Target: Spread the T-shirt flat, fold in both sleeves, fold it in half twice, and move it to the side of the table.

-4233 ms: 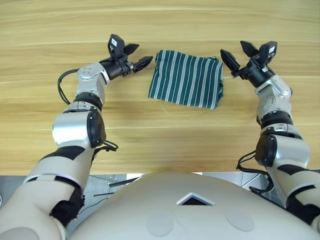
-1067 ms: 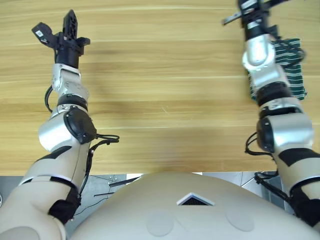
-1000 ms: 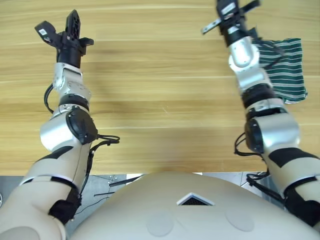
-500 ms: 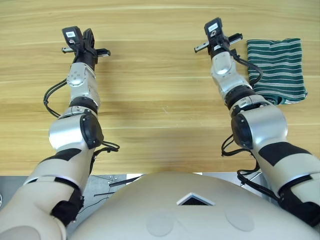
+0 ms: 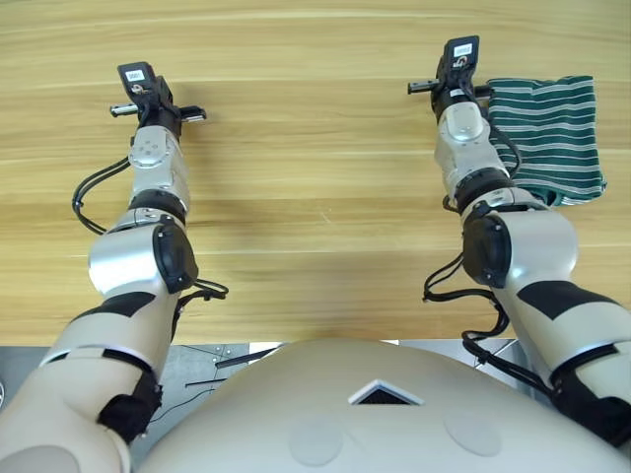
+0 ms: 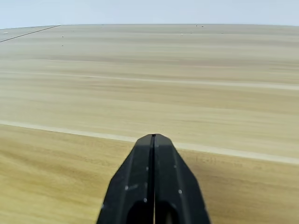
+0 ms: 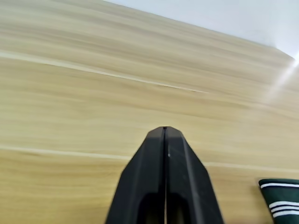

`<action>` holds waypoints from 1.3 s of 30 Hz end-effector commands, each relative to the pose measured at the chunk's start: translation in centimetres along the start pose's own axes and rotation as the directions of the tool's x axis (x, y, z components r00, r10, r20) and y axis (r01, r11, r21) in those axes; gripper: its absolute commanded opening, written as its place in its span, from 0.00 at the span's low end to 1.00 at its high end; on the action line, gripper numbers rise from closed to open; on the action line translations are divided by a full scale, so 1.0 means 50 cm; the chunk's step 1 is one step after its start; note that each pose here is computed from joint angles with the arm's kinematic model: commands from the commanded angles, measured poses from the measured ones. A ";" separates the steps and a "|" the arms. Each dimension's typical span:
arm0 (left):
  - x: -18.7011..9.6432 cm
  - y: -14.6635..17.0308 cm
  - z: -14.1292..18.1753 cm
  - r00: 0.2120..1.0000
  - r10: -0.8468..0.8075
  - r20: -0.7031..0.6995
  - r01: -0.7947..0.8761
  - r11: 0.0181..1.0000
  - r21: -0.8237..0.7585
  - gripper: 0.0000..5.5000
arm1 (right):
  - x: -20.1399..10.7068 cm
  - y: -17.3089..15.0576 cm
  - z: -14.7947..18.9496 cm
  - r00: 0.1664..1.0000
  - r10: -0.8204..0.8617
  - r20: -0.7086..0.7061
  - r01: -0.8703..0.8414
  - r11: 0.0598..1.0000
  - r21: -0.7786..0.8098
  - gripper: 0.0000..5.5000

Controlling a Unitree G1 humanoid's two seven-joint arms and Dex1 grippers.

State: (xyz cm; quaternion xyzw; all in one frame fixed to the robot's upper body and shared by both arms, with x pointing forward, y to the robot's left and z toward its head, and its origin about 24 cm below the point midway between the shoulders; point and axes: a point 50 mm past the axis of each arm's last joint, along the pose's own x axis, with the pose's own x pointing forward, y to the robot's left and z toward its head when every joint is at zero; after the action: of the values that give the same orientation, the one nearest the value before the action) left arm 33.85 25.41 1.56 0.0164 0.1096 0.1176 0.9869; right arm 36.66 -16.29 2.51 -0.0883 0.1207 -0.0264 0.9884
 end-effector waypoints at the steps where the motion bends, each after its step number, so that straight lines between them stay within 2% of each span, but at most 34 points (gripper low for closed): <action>1: 0.008 -0.013 0.016 1.000 -0.015 0.005 0.015 1.000 0.012 0.00 | 0.005 -0.003 0.009 1.000 0.001 -0.009 -0.001 0.999 0.036 0.00; 14: 0.013 -0.025 0.028 0.999 -0.031 0.016 0.031 0.999 0.015 0.00 | 0.009 -0.010 0.018 1.000 -0.002 -0.013 0.002 0.999 0.041 0.00; 19: 0.015 -0.032 0.031 0.999 -0.043 0.013 0.043 0.999 0.005 0.00 | 0.010 -0.020 0.018 1.000 -0.002 -0.026 0.005 0.993 0.117 0.00; 30: 0.019 -0.038 0.038 0.999 -0.052 0.008 0.052 0.999 -0.015 0.00 | 0.011 -0.026 0.011 0.997 -0.001 -0.079 0.014 0.987 0.159 0.00; 39: 0.021 -0.041 0.038 0.998 -0.058 -0.011 0.057 0.996 -0.075 0.00 | 0.012 -0.036 0.008 0.995 0.010 -0.098 0.019 0.956 0.292 0.00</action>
State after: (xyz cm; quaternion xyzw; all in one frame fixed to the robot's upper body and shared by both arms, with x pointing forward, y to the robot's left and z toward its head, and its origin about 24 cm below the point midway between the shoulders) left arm 35.38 24.12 2.86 -0.0068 0.1088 0.0995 0.9890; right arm 36.69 -17.72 2.14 0.0403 0.1706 -0.0481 0.9833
